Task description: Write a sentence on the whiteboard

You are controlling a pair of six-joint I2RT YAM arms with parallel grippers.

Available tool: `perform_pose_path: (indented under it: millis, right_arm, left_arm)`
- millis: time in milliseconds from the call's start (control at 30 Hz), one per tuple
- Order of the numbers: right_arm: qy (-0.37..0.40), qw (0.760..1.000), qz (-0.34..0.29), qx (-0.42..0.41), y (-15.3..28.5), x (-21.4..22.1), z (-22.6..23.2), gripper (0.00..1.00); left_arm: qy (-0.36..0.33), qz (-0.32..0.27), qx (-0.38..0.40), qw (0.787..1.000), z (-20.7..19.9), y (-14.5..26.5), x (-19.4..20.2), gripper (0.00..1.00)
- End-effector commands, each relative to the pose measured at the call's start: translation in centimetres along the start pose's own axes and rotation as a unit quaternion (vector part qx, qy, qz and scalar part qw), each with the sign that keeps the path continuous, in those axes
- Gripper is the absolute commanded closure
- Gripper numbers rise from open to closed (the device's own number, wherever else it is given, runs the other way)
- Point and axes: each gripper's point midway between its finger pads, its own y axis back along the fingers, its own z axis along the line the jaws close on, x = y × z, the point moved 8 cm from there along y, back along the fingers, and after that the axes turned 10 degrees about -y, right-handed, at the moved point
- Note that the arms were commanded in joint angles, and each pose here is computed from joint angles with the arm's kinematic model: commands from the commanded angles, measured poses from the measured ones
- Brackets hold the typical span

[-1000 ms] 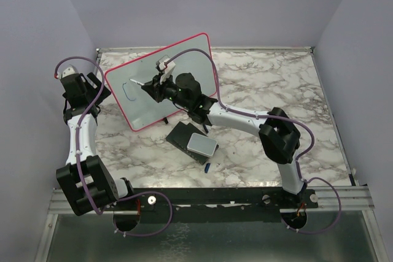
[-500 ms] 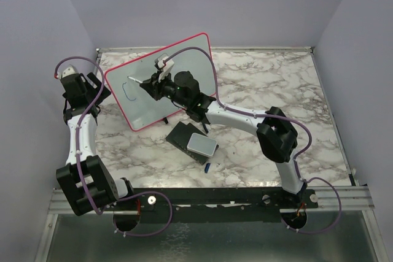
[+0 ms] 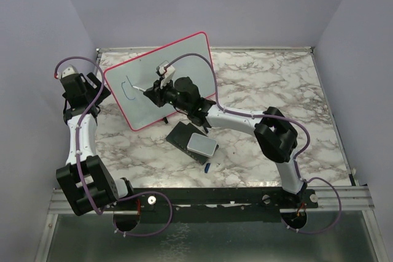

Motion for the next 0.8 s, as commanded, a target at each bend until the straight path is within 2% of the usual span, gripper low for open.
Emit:
perform_pose_path:
  millis: [0,400,767]
  right_arm:
    - [-0.012,0.999,0.02,0.022,0.7,1.5,-1.0,0.99]
    - [-0.017,0.999,0.035,0.025,1.8,2.9,-1.3,0.99]
    - [-0.008,0.999,0.004,0.031,1.3,1.1,-1.0,0.99]
  left_arm:
    - [-0.004,-0.013,0.008,1.0,-0.1,0.6,-0.2,0.17]
    - [-0.004,-0.014,0.01,1.0,-0.1,0.6,-0.2,0.16]
    - [-0.004,-0.013,0.013,1.0,-0.1,0.5,-0.2,0.17]
